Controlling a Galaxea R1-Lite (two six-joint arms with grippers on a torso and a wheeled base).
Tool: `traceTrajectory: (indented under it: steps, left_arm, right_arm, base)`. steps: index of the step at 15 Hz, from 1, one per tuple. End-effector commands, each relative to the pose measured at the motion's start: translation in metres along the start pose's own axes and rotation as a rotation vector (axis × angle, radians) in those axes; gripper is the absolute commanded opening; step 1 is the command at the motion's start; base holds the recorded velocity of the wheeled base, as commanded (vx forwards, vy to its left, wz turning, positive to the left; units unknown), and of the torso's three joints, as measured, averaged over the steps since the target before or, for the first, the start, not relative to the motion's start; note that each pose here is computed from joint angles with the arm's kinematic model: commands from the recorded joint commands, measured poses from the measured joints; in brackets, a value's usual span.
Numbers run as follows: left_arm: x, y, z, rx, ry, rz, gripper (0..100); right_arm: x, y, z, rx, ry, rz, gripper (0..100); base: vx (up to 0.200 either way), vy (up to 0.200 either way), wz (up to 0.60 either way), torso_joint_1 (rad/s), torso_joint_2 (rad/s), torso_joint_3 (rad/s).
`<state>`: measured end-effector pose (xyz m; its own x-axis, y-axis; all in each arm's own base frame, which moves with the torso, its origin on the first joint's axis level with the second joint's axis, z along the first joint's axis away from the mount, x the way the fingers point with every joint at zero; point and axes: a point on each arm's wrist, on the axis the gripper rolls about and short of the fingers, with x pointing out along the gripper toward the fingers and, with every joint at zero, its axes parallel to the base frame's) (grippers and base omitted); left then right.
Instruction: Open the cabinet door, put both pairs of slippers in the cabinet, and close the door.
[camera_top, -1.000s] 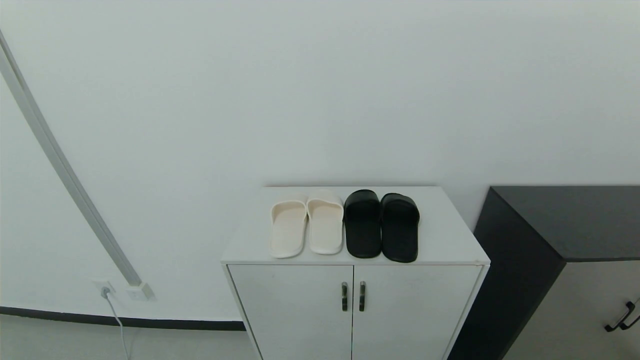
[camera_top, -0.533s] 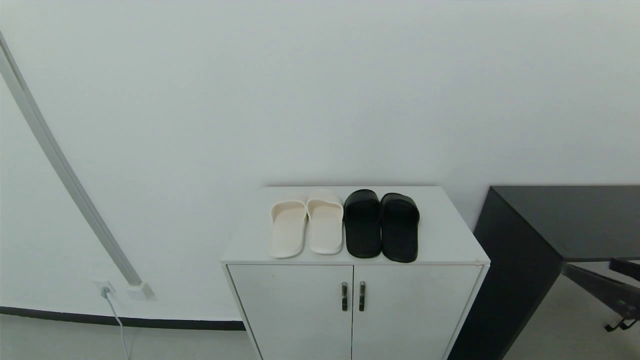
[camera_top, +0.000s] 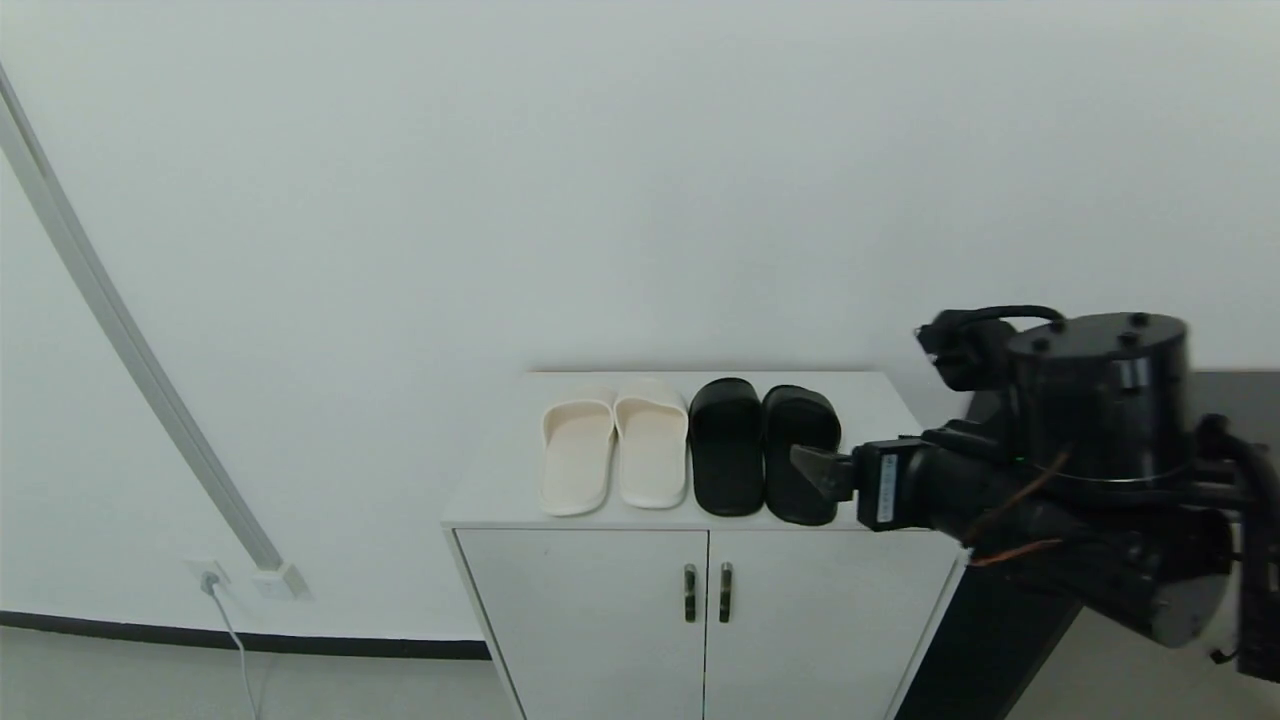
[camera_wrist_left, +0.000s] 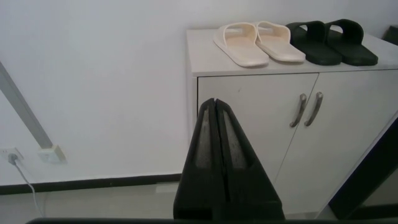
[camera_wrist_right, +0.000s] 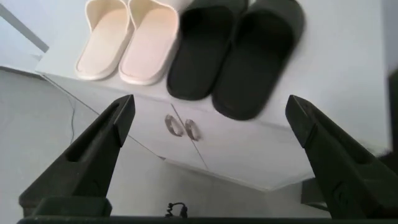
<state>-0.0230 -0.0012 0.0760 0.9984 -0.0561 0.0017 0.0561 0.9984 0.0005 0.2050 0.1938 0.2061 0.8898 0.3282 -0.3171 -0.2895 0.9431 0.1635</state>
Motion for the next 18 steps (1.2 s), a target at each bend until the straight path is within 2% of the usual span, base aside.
traceTrajectory:
  steps: [1,2,4,5,7,11,18]
  left_arm:
    - [0.0,0.0,0.0,0.0,0.0,0.001,0]
    - [0.0,0.0,0.0,0.0,0.0,0.001,0]
    - [0.0,0.0,0.0,0.0,0.0,0.001,0]
    - [0.0,0.0,0.0,0.0,0.0,0.001,0]
    - [0.0,0.0,0.0,0.0,0.0,0.001,0]
    - [0.0,0.0,0.0,-0.001,0.002,0.001,0]
    - [0.0,0.0,0.0,-0.002,0.0,0.001,0]
  right_arm:
    - [0.052,0.02,-0.016,-0.028,0.051,-0.05,100]
    - [0.077,0.022,-0.02,-0.02,0.051,-0.105,100]
    - [0.099,0.018,-0.024,-0.015,0.056,-0.147,100]
    - [0.124,0.012,-0.027,-0.004,0.044,-0.191,100]
    - [0.15,0.011,-0.032,0.002,0.019,-0.23,100]
    - [0.191,0.009,-0.043,0.01,-0.003,-0.3,100]
    - [0.239,0.002,-0.042,-0.002,-0.06,-0.351,100]
  base:
    - [0.0,0.0,0.0,0.0,0.0,0.0]
    - [0.0,0.0,0.0,0.0,0.0,0.0]
    - [0.0,0.0,0.0,0.0,0.0,0.0]
    - [0.0,0.0,0.0,0.0,0.0,0.0]
    - [0.0,0.0,0.0,0.0,0.0,0.0]
    - [0.0,0.0,0.0,0.0,0.0,0.0]
    - [0.0,0.0,0.0,0.0,0.0,0.0]
